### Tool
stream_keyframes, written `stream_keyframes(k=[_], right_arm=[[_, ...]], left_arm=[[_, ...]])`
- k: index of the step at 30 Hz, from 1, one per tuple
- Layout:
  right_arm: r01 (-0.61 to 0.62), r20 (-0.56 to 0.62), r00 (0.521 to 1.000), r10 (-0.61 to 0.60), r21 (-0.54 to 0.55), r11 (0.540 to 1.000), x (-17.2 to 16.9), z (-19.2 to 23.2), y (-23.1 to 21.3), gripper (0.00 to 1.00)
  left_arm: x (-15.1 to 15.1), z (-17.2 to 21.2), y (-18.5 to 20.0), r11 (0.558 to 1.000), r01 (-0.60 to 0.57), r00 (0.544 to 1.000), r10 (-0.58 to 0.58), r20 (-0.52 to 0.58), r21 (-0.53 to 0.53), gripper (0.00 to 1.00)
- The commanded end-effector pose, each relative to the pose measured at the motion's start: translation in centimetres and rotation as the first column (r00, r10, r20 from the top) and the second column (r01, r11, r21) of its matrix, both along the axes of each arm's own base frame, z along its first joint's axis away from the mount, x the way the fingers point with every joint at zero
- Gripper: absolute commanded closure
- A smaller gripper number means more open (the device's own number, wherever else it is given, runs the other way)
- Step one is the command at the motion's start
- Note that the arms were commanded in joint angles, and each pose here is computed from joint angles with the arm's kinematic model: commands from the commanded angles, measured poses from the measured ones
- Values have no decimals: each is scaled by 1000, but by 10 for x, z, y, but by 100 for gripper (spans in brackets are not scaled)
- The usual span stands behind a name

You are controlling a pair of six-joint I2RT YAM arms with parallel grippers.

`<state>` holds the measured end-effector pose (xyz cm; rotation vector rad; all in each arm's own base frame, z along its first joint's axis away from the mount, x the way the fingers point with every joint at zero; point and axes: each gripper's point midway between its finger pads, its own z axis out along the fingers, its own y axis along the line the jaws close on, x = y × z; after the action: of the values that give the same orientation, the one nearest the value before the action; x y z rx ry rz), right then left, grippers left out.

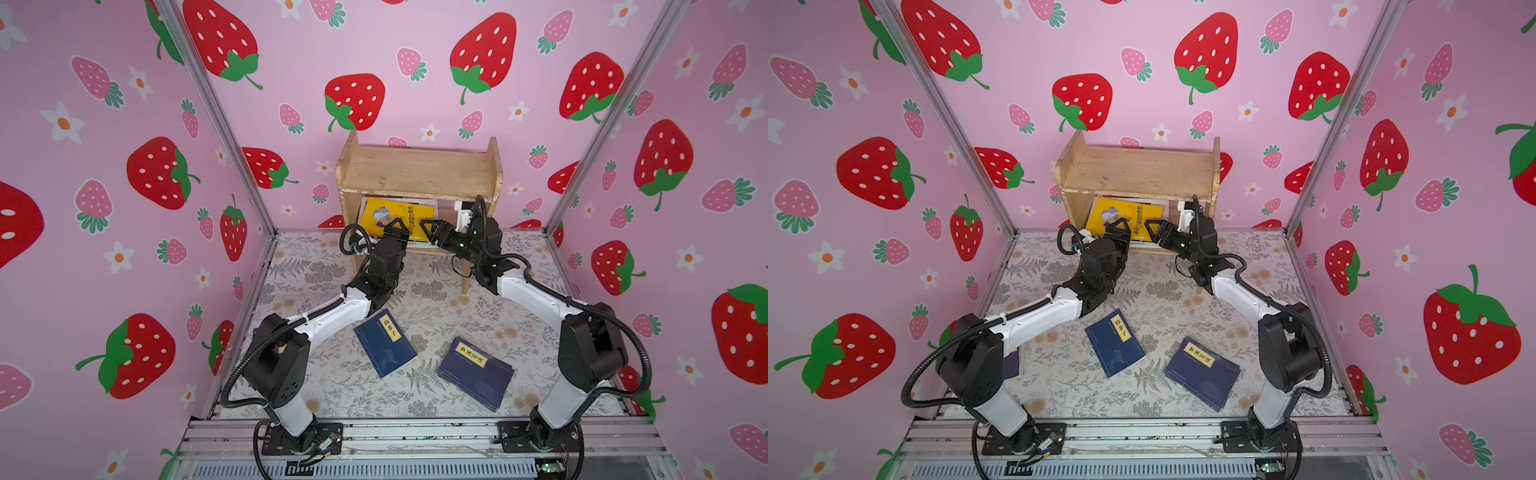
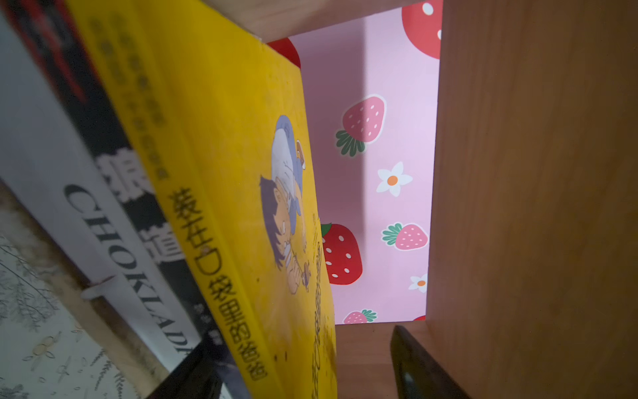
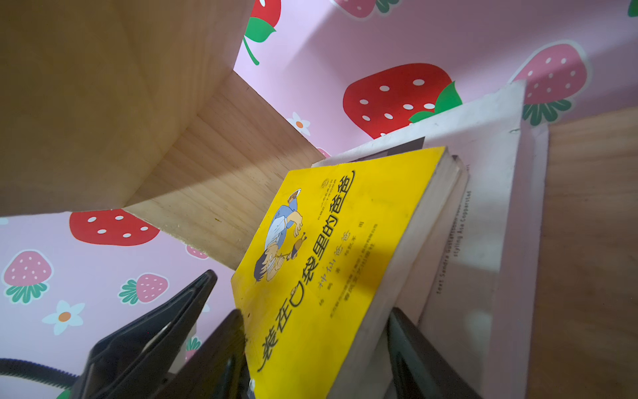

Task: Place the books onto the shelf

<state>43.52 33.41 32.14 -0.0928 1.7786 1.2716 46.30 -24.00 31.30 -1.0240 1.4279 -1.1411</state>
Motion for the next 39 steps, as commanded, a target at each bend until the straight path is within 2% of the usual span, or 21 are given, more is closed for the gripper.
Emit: stream_keyframes(k=[1,3,4,5,7,14,18,21,27,29,32,35,39], right_arm=[[-2,84,996,-3,62,998,3,34,2,33],[-2,85,996,-4,71,997,3,35,3,33],[2,82,997,-8,72,997,4,35,2,33],[6,83,997,-12,72,997,4,34,2,33],[12,78,997,-18,73,997,5,33,1,33],[22,62,998,-27,76,997,8,27,2,33],[40,76,996,-44,57,998,8,29,-2,33],[74,101,992,-75,15,997,8,29,-8,33],[219,143,969,-201,-117,969,13,17,-34,30],[250,137,963,-231,-144,957,14,11,-40,27],[282,114,957,-267,-145,948,14,2,-46,25],[278,94,959,-267,-132,952,16,-5,-43,25],[203,68,978,-196,-111,973,16,-15,-28,21]], left_arm=[[-15,25,5,1000,11,1000,-11,13,25,17],[-20,23,10,999,12,1000,-12,-10,53,15],[-23,23,14,997,13,1000,-11,-21,74,12],[-26,23,17,995,17,999,-14,-35,102,3],[-29,21,24,988,31,997,-20,-80,150,0],[-42,11,38,972,73,990,-44,-132,223,0],[-46,16,42,948,192,973,-151,-173,254,0],[-50,24,34,915,320,942,-280,-185,247,1],[-67,45,16,805,443,893,-434,-118,394,0],[-70,43,18,763,456,885,-442,-145,457,0],[-70,35,22,730,456,885,-433,-172,509,1],[-67,31,30,731,422,901,-401,-163,537,1],[-64,31,54,753,374,924,-351,-150,542,1]])
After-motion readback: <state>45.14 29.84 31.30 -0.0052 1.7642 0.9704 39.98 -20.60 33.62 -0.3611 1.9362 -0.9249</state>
